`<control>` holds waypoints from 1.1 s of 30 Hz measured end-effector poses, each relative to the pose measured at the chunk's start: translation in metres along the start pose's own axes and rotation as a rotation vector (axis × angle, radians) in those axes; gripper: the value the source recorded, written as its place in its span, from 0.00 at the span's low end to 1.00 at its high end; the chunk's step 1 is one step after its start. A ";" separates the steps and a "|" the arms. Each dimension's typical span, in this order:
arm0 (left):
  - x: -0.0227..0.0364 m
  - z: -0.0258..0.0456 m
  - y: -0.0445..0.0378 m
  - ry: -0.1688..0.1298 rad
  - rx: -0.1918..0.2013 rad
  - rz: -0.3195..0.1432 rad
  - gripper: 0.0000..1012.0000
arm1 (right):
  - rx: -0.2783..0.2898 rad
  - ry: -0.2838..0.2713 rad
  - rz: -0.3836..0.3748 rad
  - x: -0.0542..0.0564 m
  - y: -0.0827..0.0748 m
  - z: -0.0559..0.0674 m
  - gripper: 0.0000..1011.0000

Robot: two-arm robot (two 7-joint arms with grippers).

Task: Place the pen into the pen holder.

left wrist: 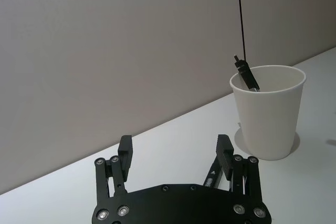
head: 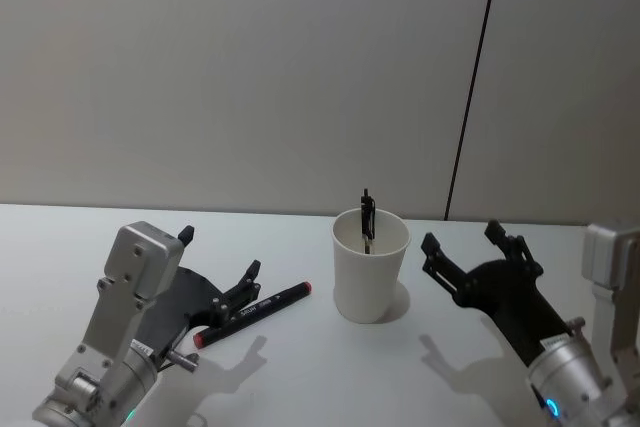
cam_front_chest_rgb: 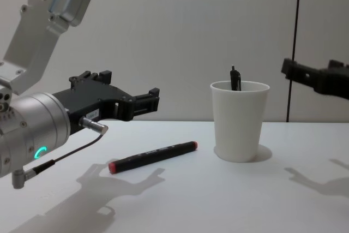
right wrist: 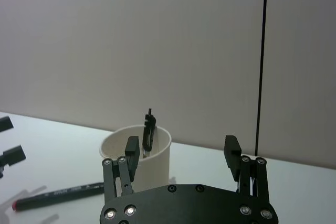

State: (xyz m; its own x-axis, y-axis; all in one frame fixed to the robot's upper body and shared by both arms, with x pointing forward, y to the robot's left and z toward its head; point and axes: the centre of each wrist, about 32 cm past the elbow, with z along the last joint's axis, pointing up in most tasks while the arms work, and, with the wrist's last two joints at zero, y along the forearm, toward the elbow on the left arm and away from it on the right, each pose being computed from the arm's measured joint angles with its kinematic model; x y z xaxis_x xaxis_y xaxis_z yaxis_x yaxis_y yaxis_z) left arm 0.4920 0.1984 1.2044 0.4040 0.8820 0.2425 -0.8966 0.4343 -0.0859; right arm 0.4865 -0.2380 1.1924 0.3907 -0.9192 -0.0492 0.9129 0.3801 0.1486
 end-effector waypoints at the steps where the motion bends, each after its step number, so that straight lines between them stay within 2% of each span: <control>1: 0.0000 0.0000 0.0000 0.000 0.000 0.000 0.99 | -0.005 -0.004 -0.003 -0.001 -0.002 0.000 0.99; 8: 0.0000 0.0000 0.0000 0.000 0.000 0.000 0.99 | -0.052 -0.055 -0.030 -0.009 -0.022 0.000 0.99; 15: 0.0000 0.0000 0.0000 0.000 0.000 0.000 0.99 | -0.081 -0.088 -0.047 -0.016 -0.036 0.001 0.99; 33: 0.0003 0.0000 0.0000 0.001 0.000 -0.001 0.99 | -0.089 -0.099 -0.052 -0.018 -0.040 0.001 0.99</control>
State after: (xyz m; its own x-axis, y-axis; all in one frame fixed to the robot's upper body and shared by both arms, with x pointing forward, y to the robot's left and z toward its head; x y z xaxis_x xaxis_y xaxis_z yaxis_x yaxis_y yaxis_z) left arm 0.4921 0.1986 1.2045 0.4055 0.8816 0.2413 -0.8960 0.4356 -0.0858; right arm 0.4433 -0.2370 1.1887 0.3328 -0.9420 0.0433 0.9403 0.3349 0.0599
